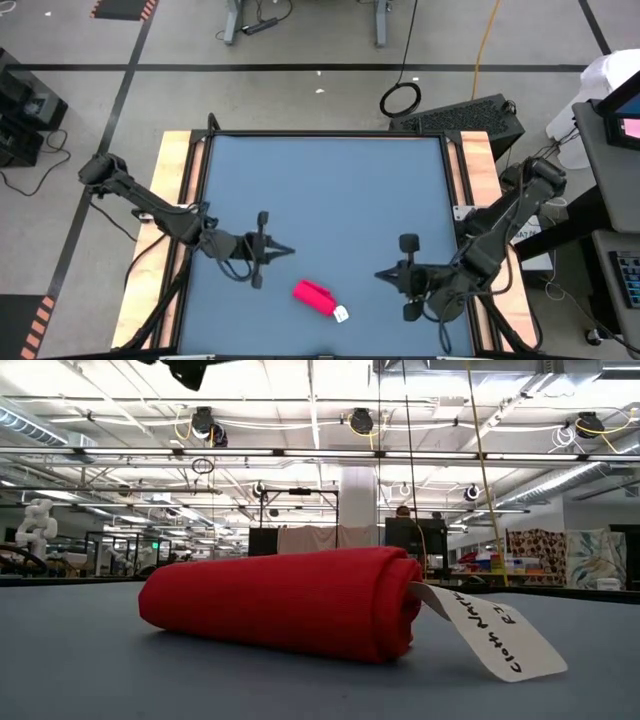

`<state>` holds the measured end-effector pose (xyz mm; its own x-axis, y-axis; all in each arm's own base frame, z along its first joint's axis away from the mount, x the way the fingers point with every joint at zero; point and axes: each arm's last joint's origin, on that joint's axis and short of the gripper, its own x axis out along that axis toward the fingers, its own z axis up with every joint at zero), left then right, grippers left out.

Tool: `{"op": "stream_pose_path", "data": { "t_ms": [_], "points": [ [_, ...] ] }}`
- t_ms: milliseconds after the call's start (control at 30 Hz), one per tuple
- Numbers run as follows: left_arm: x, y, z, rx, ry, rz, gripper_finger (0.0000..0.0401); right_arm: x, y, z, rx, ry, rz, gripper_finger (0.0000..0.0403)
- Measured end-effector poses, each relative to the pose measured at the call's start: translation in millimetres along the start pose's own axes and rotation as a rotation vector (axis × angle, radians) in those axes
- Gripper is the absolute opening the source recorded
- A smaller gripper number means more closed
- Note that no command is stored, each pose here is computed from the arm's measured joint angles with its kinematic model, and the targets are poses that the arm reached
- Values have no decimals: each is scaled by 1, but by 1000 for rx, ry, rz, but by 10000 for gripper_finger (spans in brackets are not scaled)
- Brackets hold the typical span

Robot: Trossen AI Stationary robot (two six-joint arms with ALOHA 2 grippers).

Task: Roll towel
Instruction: Return to Home Position

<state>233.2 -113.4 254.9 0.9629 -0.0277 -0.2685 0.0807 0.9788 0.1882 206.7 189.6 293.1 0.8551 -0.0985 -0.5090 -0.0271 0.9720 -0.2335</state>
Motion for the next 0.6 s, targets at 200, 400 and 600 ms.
{"op": "stream_pose_path", "data": {
  "t_ms": [200,400,600],
  "points": [
    [7,15,-3,-13,21,43,2,-13,-20,-20,-22,-32,10,0],
    [13,25,-12,12,28,76,2,-19,-44,-59,47,-126,29,0],
    [16,40,-37,-22,39,122,2,-16,-69,-99,107,-232,62,0]
  ]
}}
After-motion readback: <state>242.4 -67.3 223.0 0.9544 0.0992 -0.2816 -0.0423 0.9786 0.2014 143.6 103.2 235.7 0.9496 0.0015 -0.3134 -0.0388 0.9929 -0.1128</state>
